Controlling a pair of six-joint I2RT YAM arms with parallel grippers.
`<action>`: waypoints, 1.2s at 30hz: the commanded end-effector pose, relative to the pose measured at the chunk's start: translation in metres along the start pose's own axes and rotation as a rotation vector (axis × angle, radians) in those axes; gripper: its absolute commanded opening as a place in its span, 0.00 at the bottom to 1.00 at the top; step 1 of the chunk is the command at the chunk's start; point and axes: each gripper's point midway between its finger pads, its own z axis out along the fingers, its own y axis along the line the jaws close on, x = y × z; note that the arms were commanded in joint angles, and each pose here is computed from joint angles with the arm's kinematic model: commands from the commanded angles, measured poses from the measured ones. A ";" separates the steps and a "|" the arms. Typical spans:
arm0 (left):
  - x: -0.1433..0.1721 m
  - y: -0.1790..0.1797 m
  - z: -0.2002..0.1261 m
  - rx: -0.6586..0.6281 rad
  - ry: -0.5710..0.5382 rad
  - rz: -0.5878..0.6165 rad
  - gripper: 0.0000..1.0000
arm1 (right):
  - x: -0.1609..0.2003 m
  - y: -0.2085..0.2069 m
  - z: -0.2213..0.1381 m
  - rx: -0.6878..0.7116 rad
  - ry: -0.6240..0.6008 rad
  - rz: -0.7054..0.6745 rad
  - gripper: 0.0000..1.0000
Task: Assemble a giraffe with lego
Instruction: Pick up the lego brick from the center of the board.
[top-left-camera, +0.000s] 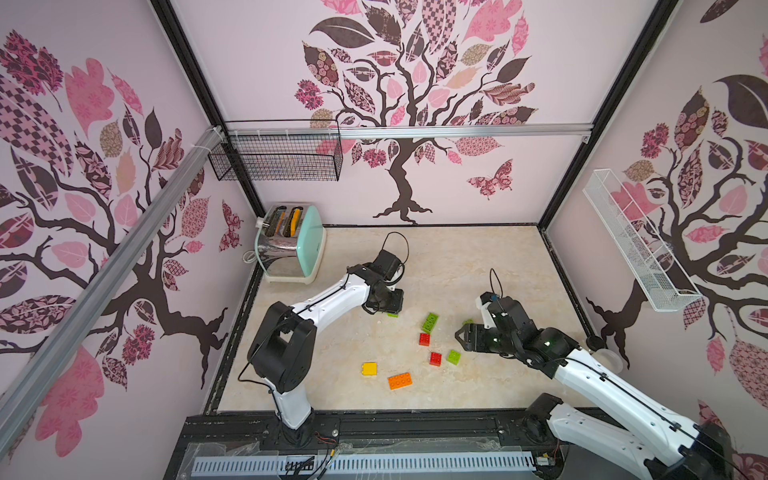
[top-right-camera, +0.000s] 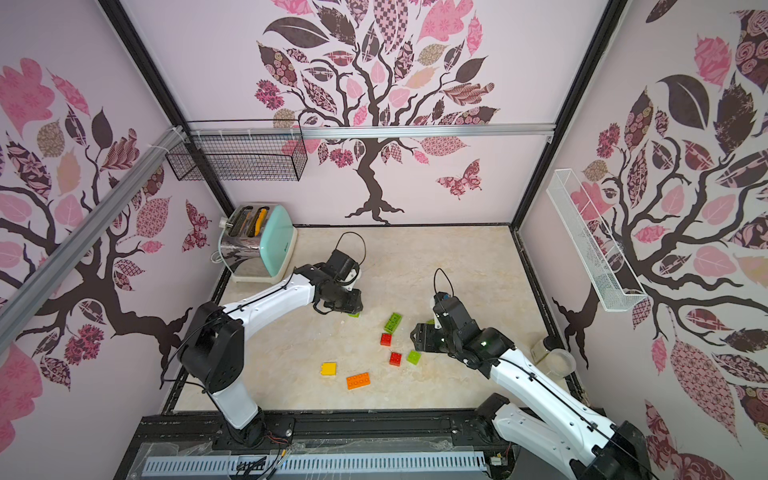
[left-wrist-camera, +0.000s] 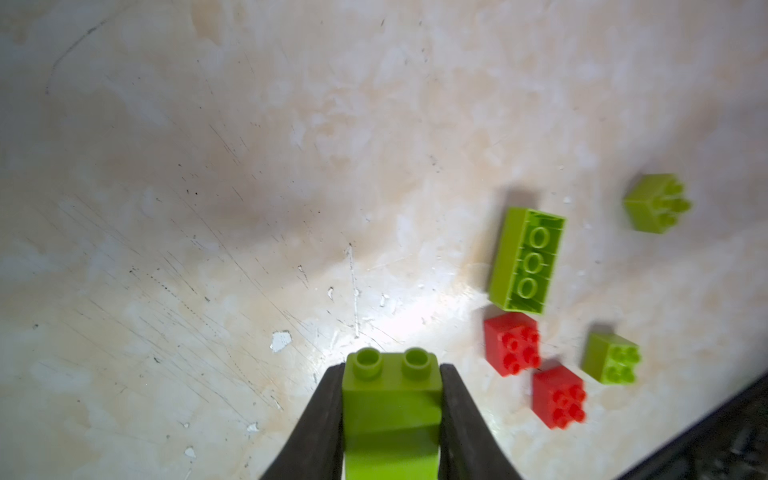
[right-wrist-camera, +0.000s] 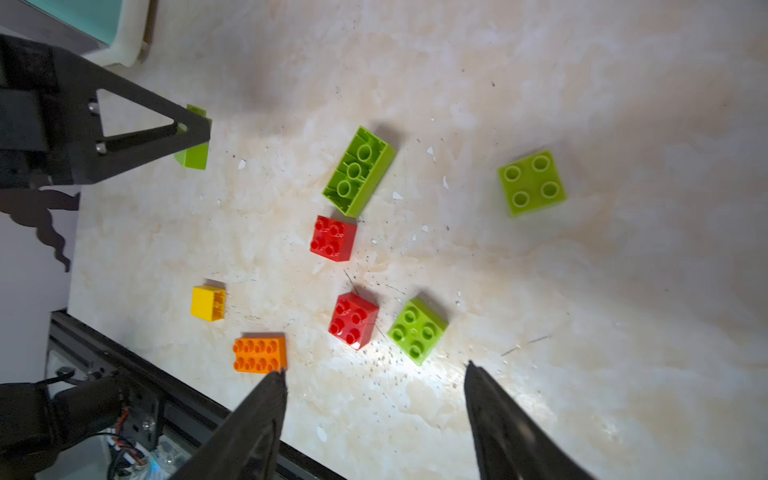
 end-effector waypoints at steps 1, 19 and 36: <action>-0.012 -0.012 -0.017 0.205 -0.037 -0.197 0.13 | -0.030 0.047 -0.005 -0.163 -0.100 0.026 0.70; -0.015 0.027 -0.056 0.686 -0.187 -0.958 0.00 | -0.050 0.172 0.074 -0.239 -0.161 -0.127 0.68; -0.027 -0.005 -0.070 0.800 -0.133 -0.898 0.00 | -0.082 0.199 0.109 -0.238 -0.272 -0.181 0.57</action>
